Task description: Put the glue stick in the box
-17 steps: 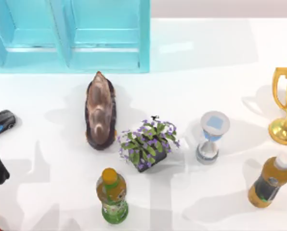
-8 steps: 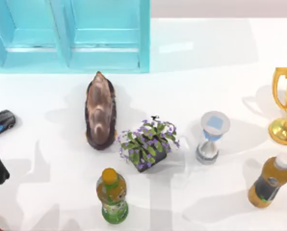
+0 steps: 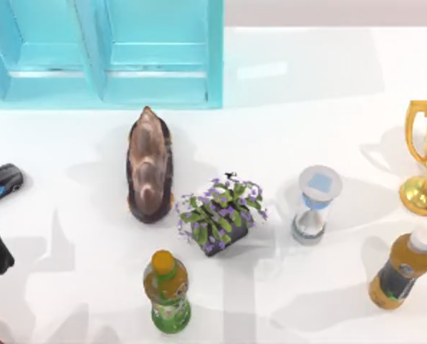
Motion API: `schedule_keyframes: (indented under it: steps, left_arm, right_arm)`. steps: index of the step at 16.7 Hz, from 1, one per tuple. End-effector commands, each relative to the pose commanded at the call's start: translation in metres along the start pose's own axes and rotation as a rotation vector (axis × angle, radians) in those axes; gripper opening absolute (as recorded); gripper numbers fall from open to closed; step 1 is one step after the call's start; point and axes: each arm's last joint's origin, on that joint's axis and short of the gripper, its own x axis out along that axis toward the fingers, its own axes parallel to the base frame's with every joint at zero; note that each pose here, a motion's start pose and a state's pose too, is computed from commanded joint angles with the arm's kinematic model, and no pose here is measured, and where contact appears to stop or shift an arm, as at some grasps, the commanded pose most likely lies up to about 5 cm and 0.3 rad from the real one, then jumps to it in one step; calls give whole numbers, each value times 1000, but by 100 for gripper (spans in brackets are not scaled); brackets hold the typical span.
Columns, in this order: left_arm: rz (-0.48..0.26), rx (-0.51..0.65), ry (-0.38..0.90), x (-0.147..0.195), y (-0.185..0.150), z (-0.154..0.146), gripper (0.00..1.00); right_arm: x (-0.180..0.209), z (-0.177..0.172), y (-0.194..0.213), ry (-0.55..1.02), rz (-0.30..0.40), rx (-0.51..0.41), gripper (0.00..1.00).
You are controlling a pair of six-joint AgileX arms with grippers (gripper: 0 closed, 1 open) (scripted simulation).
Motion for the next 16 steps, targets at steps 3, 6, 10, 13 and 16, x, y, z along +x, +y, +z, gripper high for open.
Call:
schedule_keyframes:
  steps: [3, 6, 10, 13, 16]
  left_arm:
    - [0, 0, 0, 0, 0, 0, 100]
    - [0, 0, 0, 0, 0, 0, 100]
    - [0, 0, 0, 0, 0, 0, 100]
    - [0, 0, 0, 0, 0, 0, 100]
    - [0, 0, 0, 0, 0, 0, 100]
  right_arm:
    - [0, 0, 0, 0, 0, 0, 45]
    - [0, 0, 0, 0, 0, 0, 68]
    - [0, 0, 0, 0, 0, 0, 98]
    - [0, 0, 0, 0, 0, 0, 100]
    - [0, 0, 0, 0, 0, 0, 100]
